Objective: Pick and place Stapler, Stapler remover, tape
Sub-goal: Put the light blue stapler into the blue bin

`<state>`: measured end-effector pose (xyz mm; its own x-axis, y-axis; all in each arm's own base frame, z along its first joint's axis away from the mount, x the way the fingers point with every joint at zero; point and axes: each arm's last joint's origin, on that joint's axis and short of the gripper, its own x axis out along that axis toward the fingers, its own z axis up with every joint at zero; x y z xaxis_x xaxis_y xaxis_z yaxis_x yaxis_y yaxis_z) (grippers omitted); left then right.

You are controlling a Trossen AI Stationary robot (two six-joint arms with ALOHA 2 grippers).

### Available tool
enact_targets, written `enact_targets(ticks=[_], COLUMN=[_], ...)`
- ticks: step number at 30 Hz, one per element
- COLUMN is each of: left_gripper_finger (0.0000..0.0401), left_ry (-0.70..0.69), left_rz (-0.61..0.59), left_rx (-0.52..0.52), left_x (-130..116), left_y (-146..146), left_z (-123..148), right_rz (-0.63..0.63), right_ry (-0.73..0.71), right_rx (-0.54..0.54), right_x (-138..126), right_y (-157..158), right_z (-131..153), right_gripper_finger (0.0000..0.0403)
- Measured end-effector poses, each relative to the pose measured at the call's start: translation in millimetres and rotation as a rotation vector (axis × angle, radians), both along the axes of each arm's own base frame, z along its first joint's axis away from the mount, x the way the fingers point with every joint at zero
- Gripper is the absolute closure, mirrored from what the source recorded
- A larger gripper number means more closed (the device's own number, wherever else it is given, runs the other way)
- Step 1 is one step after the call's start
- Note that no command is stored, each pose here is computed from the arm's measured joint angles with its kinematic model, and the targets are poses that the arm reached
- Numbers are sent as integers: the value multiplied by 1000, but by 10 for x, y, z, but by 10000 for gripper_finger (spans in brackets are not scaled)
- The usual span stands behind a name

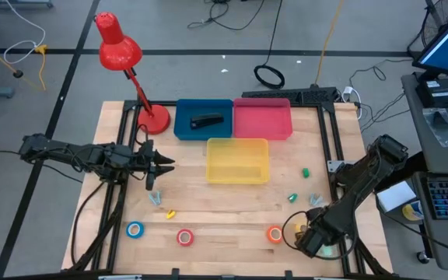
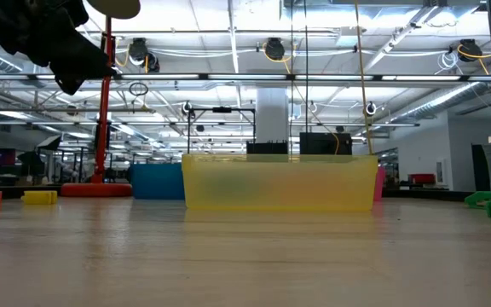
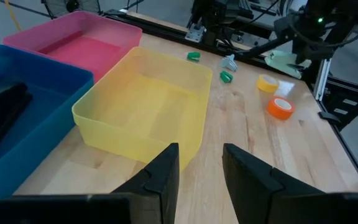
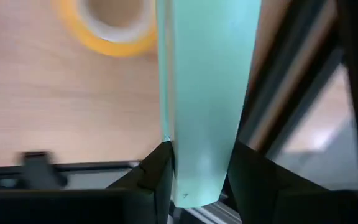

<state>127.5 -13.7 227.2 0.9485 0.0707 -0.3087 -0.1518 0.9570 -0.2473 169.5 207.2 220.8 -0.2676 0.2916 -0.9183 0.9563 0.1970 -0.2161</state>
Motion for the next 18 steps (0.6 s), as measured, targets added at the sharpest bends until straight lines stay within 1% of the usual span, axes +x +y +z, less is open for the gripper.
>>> enact_targets(ticks=[4, 8, 13, 18], left_gripper_finger=[279, 279, 279, 279], left_ry=[-32, -86, -135, -149], left_rz=[-2, -46, -111, -127], left_rx=[-6, -6, -2, 9], left_x=[9, 24, 34, 36], left_y=[-2, -16, -35, -40], left_z=[30, 82, 131, 145], right_rz=[-4, 11, 55, 100], right_ry=[-108, -171, -213, -314], right_rx=[-48, -72, -67, -111], right_x=[124, 264, 444, 652], right_y=[-63, -188, -400, -654], right_z=[48, 59, 58, 56], right_gripper_finger=[282, 282, 282, 282])
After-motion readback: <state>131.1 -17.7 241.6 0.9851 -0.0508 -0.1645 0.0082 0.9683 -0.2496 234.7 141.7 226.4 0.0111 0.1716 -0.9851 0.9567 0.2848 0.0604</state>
